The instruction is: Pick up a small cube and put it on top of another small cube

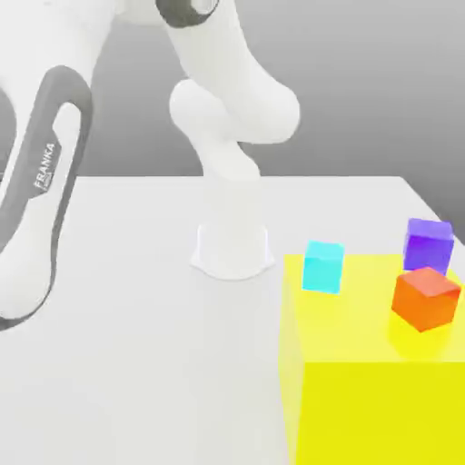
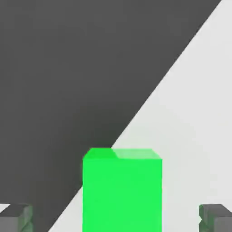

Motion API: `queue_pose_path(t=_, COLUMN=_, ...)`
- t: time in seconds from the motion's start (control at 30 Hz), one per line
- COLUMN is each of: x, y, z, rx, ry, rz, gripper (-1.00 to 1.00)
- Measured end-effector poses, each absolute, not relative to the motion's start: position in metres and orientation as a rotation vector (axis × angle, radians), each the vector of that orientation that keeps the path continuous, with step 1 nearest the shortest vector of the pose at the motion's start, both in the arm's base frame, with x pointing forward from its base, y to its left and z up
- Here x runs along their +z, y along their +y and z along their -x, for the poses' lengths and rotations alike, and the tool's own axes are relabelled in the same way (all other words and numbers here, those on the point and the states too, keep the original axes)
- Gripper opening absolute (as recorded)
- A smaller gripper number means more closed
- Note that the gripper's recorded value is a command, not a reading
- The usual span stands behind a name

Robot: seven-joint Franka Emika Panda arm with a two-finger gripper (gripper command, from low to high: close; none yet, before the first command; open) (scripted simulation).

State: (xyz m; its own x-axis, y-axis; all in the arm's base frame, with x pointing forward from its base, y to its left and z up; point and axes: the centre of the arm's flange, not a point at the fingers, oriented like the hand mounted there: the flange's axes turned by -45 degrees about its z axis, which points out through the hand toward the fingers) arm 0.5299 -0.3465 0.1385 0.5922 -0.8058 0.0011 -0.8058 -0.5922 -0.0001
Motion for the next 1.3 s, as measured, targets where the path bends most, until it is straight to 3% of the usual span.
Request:
queue_pose_path(t=0.2, x=0.131, y=-0.347, z=-0.53, rx=0.003, ry=-1.42, rz=-2.804, gripper=-1.0)
queue_pose_path(t=0.37, x=0.193, y=-0.337, z=-0.535, rx=0.003, ry=-1.401, rz=-2.817, gripper=-1.0)
queue_pose_path(t=0.53, x=0.267, y=-0.217, z=-0.577, rx=0.012, ry=-1.141, rz=-2.963, gripper=-1.0)
queue_pose_path(t=0.73, x=0.338, y=-0.067, z=-0.583, rx=0.011, ry=-0.793, rz=-3.092, gripper=-1.0)
queue_pose_path(t=0.87, x=0.382, y=0.053, z=-0.558, rx=0.004, ry=-0.481, rz=-3.154, gripper=-1.0)
queue_pose_path(t=0.97, x=0.423, y=0.171, z=-0.503, rx=-0.003, ry=-0.139, rz=-3.169, gripper=-1.0)
queue_pose_path(t=1.03, x=0.441, y=0.208, z=-0.468, rx=-0.003, ry=-0.018, rz=-3.156, gripper=-1.0)
queue_pose_path(t=1.17, x=0.396, y=0.216, z=-0.456, rx=-0.002, ry=0.009, rz=-3.147, gripper=-1.0)
queue_pose_path(t=1.2, x=0.388, y=0.216, z=-0.456, rx=-0.003, ry=0.009, rz=-3.147, gripper=1.0)
queue_pose_path(t=1.3, x=0.388, y=0.216, z=-0.456, rx=-0.003, ry=0.01, rz=-3.147, gripper=1.0)
